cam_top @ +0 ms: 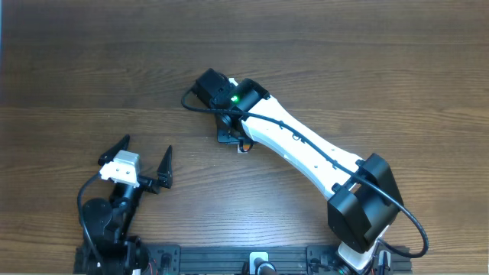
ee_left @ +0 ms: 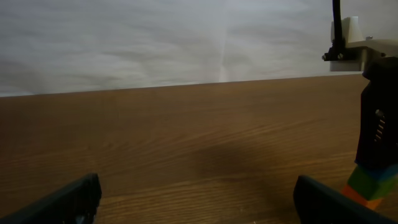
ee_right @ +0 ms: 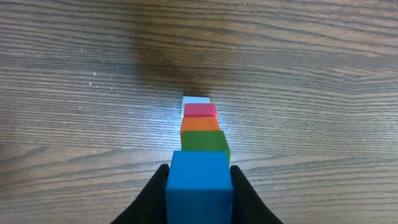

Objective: Stack Cubes

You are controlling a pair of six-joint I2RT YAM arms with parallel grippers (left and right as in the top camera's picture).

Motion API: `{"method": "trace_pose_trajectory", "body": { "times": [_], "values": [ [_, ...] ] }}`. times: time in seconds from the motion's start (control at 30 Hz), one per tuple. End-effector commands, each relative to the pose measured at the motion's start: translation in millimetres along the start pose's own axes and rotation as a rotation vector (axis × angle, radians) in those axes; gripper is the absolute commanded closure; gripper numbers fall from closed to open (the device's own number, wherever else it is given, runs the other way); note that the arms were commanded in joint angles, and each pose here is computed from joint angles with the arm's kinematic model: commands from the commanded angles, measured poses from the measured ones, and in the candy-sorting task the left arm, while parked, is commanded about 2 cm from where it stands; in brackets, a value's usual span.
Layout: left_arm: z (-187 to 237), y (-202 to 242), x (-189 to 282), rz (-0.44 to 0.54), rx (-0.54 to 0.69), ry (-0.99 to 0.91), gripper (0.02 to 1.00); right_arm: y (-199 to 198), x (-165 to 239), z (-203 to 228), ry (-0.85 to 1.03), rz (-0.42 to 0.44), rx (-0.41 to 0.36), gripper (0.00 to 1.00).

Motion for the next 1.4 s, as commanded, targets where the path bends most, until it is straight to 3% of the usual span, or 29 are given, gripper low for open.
{"method": "trace_pose_trajectory", "body": {
  "times": [0.03,0.27,0.47,0.8,1.03,1.1,1.13,1.4],
  "values": [
    [1.4,-1.3,-0.2,0.014,-0.013,0.001,0.018,6.1,-5.0,-2.8,0.007,-0.003,0.012,0.976],
    [1.4,-1.3,-0.2,0.014,-0.013,0.001,0.018,6.0,-5.3,-2.7,0.008,-0.002,0.013,0.930],
    [1.4,-1.3,-0.2,0.014,-0.013,0.001,0.020,6.1,-5.5,-2.7,0.008,-0.002,0.013,0.733],
    [1.4,-1.3,-0.2,0.014,-0.013,0.001,0.018,5.8,-5.5,-2.1,0.012,0.000,0.013,0.540],
    [1.4,-1.3,-0.2,0.014,-0.013,0.001,0.018,5.1,-5.6,-1.8,0.015,0.002,0.013,0.294],
    [1.4,-1.3,-0.2,0.014,-0.013,0.001,0.018,4.7,-5.6,-2.1,0.015,0.002,0.012,0.161],
    [1.4,-1.3,-0.2,0.014,-0.013,0.001,0.018,4.4,-5.4,-2.5,0.014,0.002,0.010,0.014],
    [1.4,-1.3,-0.2,0.014,-0.013,0.001,0.018,-4.5,25.3,-13.0,-0.087,-0.013,0.038,0.007]
  ]
}}
Point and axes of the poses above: each gripper's point midway between its finger pads, its own x axis back along the fingers, its own y axis along the line the jaws close on, z = x × y, the point moved 8 cm from there along x, back along the fingers, and after that the axes turned 12 degrees about x, right-handed, at the moved point
